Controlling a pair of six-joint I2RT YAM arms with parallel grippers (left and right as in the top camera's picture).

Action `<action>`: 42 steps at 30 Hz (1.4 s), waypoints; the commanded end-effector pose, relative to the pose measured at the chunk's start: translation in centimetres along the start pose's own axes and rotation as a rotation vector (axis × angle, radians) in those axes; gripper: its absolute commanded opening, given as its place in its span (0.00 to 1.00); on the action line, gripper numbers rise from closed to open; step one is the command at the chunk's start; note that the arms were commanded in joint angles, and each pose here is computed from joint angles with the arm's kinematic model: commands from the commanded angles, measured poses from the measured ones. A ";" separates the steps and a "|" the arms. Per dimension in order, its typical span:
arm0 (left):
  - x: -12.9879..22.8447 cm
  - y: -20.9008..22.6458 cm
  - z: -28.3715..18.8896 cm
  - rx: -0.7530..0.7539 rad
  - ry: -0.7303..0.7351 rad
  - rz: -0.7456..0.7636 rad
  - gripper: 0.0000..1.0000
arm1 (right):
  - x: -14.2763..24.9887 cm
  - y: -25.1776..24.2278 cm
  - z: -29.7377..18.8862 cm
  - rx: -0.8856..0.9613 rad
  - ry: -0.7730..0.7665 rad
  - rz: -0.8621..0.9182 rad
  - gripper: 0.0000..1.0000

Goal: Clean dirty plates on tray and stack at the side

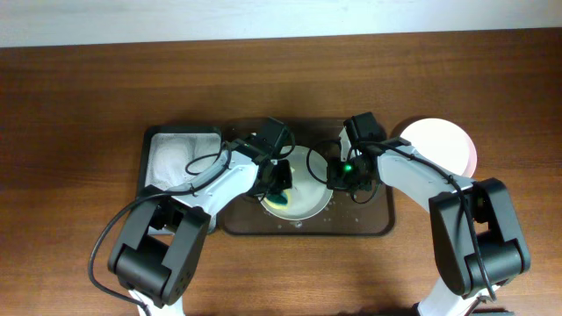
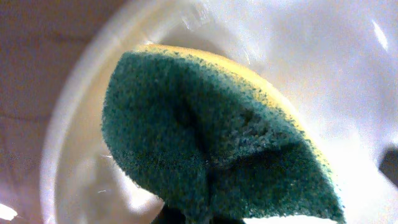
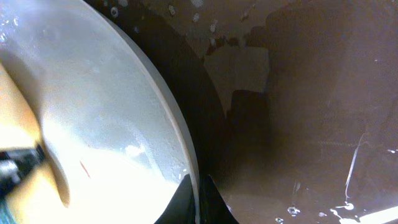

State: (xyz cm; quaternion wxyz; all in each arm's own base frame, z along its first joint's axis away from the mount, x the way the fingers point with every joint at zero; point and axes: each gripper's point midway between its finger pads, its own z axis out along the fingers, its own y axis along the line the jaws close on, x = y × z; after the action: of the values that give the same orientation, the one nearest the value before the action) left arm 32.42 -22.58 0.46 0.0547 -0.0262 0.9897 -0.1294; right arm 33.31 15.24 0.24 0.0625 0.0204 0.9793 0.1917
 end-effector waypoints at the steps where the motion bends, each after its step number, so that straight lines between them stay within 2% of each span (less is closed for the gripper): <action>1: 4.1 -1.8 2.1 0.102 0.155 0.059 0.00 | 0.5 -1.4 0.6 0.081 0.007 -0.016 0.04; 4: 2.8 -3.5 2.3 0.134 0.072 0.096 0.00 | 0.5 -1.4 0.6 0.080 0.008 -0.016 0.04; 10: -0.3 -4.1 2.4 0.104 -0.085 0.057 0.00 | 0.5 -1.4 0.6 0.081 0.008 -0.016 0.04; 11: -1.1 -4.2 2.3 0.110 -0.119 0.058 0.06 | 0.5 -1.4 0.6 0.081 0.008 -0.016 0.04; 12: -1.7 -4.2 2.2 0.109 -0.143 0.057 0.06 | 0.5 -1.4 0.6 0.081 0.008 -0.016 0.04; 16: -3.5 -2.3 2.0 0.013 -0.228 0.034 0.00 | 0.6 -1.4 0.6 0.081 0.010 -0.015 0.04; 19: -3.4 0.2 1.9 -0.072 -0.217 0.005 0.00 | 0.6 -1.4 0.6 0.082 0.011 -0.015 0.04; 26: -2.2 3.5 0.6 -0.160 -0.144 -0.046 0.00 | 0.6 -1.4 0.6 0.082 0.011 -0.015 0.04; 28: -2.0 3.6 -0.3 -0.163 -0.138 -0.038 0.00 | 0.6 -1.4 0.6 0.082 0.011 -0.015 0.04; 32: -2.2 2.3 -2.9 -0.115 -0.162 0.072 0.00 | 0.6 -1.4 0.6 0.082 0.012 -0.015 0.04; 35: -3.6 1.8 -6.7 -0.069 -0.253 0.068 0.00 | 0.6 -1.4 0.6 0.082 0.011 -0.015 0.04; 39: -4.9 3.9 -10.1 -0.062 -0.311 0.001 0.00 | -0.7 -0.4 -0.8 0.069 -0.029 -0.059 0.04; 42: -4.9 6.8 -10.7 -0.111 -0.281 0.001 0.00 | -2.7 -0.1 -3.6 0.124 -0.096 -0.092 0.04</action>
State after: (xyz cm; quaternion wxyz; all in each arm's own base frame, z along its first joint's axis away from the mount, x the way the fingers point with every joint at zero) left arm 35.62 -15.72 9.26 0.1928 -0.0547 0.9751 -0.0944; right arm 33.27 14.95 0.65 0.0590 0.0089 0.9827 0.1756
